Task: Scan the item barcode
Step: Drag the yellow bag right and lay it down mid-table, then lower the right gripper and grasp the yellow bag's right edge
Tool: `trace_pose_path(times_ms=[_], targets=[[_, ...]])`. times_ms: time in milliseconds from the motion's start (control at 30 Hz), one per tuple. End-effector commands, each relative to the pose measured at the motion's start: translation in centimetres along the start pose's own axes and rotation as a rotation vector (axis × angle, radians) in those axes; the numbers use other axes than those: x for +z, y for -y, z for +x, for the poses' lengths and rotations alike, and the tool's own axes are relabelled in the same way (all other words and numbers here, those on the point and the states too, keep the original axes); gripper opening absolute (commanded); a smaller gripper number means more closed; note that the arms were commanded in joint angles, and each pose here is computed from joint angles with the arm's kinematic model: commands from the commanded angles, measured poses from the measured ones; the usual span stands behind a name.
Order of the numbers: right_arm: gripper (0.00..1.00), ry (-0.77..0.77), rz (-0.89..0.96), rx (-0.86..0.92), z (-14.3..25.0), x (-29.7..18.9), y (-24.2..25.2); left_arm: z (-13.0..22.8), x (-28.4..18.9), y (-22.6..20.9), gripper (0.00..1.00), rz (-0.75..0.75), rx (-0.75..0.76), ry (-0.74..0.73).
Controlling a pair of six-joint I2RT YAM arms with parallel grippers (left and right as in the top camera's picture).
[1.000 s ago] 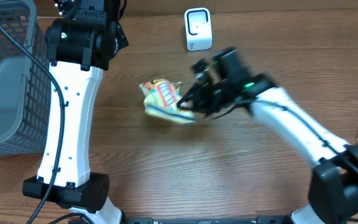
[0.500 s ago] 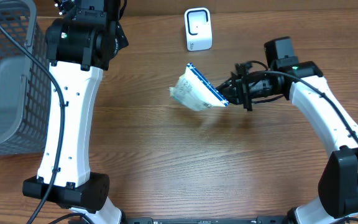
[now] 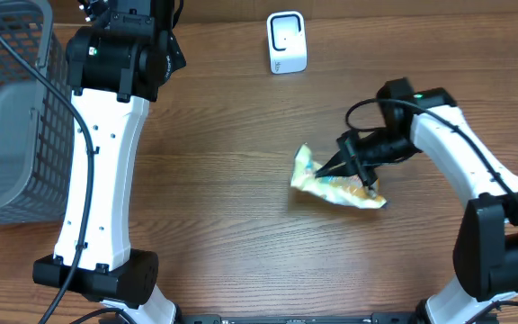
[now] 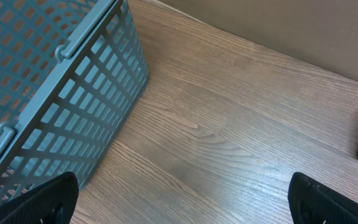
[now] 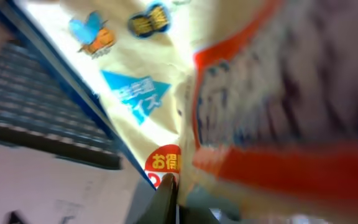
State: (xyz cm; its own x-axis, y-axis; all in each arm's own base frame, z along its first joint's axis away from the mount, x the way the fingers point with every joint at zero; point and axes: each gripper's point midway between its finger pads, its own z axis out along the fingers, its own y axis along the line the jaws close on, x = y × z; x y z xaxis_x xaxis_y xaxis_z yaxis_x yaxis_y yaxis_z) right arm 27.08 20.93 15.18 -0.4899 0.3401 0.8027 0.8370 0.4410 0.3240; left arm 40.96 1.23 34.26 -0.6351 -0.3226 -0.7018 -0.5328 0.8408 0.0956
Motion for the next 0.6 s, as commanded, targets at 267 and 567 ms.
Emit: trace_pose_path(times_ms=[267,567], targets=[[0.04,-0.025,-0.005,-0.167,1.3,1.6,-1.2,-0.1,0.1,0.3,1.0,-0.003,-0.013,0.008],[0.04,-0.058,-0.048,-0.257,2.0,2.1,-2.5,-0.1,0.1,0.3,1.0,-0.003,-0.013,0.008]])
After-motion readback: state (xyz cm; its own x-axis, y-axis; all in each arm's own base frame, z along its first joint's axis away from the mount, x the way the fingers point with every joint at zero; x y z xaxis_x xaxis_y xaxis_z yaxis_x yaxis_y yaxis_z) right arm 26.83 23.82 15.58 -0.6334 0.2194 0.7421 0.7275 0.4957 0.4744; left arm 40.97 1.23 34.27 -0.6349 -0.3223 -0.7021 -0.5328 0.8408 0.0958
